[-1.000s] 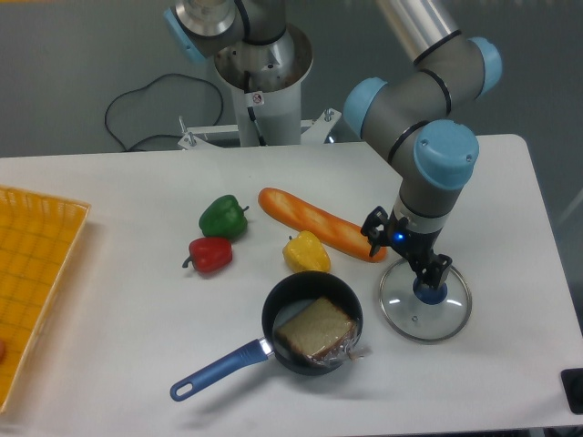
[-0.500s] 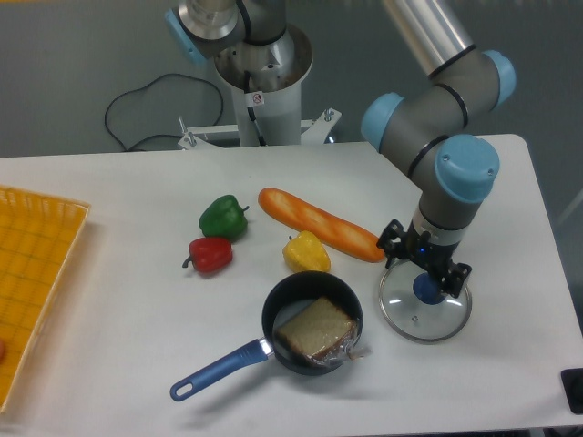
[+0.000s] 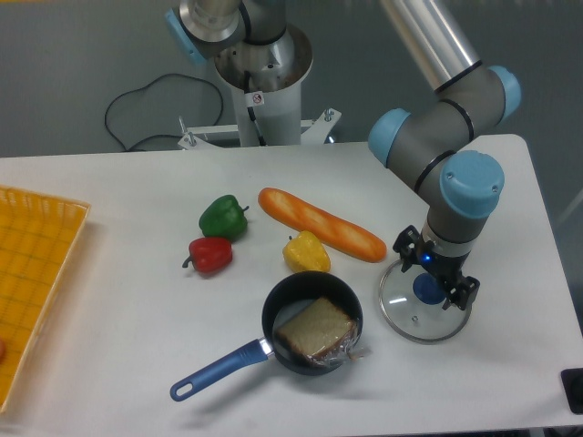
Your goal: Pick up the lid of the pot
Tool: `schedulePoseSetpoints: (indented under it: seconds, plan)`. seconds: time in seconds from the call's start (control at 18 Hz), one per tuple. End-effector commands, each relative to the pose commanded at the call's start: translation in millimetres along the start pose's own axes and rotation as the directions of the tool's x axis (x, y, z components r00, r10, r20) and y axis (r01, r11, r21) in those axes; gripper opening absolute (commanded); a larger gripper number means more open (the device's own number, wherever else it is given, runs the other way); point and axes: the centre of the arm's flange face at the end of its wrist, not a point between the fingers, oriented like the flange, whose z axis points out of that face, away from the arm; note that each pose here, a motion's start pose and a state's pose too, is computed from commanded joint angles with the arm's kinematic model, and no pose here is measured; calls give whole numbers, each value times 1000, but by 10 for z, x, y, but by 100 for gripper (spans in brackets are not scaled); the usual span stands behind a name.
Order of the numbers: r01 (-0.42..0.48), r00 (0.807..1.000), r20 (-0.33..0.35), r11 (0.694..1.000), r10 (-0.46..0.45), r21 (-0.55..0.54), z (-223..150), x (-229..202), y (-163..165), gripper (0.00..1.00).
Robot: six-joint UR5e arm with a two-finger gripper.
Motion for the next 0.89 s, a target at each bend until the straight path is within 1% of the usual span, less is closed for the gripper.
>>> schedulePoseSetpoints:
  seconds: [0.61,0.89]
  plan:
    - [22,999,-30,1000,-22,-4,197,-18,56,100]
    - [24,999,-34,1000,-24,0,230,-36,61,100]
